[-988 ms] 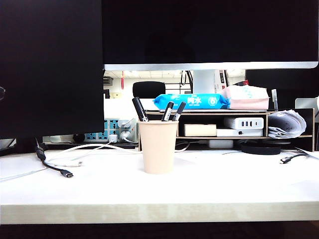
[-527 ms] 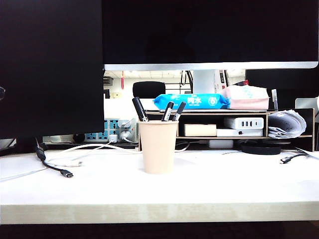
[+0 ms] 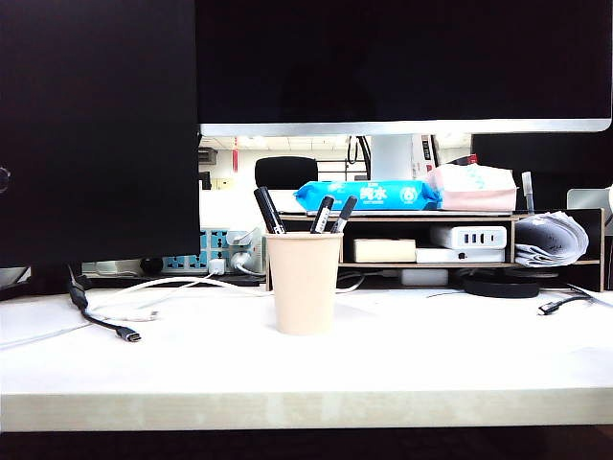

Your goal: Pick up the marker and insert it into the paper cup.

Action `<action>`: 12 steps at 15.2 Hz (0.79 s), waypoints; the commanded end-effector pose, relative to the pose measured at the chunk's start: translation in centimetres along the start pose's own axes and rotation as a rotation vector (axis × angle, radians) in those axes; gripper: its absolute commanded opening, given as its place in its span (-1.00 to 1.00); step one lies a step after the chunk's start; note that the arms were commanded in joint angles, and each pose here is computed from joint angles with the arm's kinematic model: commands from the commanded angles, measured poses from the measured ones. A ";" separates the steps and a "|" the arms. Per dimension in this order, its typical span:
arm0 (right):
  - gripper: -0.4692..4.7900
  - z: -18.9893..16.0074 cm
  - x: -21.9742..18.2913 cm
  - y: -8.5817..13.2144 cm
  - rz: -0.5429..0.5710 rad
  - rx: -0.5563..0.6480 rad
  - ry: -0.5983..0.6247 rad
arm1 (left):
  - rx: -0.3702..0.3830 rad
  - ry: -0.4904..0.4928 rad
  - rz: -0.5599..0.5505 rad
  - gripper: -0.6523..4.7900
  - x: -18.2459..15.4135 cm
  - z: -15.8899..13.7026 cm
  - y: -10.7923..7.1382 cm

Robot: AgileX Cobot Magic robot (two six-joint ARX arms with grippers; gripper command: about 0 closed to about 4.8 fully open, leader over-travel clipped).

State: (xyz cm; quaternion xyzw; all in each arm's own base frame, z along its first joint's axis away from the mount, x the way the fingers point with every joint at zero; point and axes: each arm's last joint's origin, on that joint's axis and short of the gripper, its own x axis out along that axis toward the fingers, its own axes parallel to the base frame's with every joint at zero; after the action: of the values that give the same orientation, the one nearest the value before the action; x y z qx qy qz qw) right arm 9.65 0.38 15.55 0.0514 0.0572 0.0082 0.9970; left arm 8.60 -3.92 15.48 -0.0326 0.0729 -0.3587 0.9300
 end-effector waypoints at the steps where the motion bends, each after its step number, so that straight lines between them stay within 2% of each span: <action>1: -0.84 0.1 0.0 0.0 0.001 -0.003 -0.018 | -0.004 0.010 -0.004 -0.78 0.0 -0.1 0.0; 12: -0.84 0.6 0.0 0.1 0.008 -0.001 -0.069 | -0.004 0.010 -0.004 -0.78 0.0 -0.1 0.0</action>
State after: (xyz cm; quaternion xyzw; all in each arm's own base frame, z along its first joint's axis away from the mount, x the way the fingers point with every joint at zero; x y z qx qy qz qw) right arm 9.70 0.38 16.09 0.0525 0.0291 0.0099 0.9982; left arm 8.60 -3.92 15.48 -0.0326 0.0729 -0.3587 0.9300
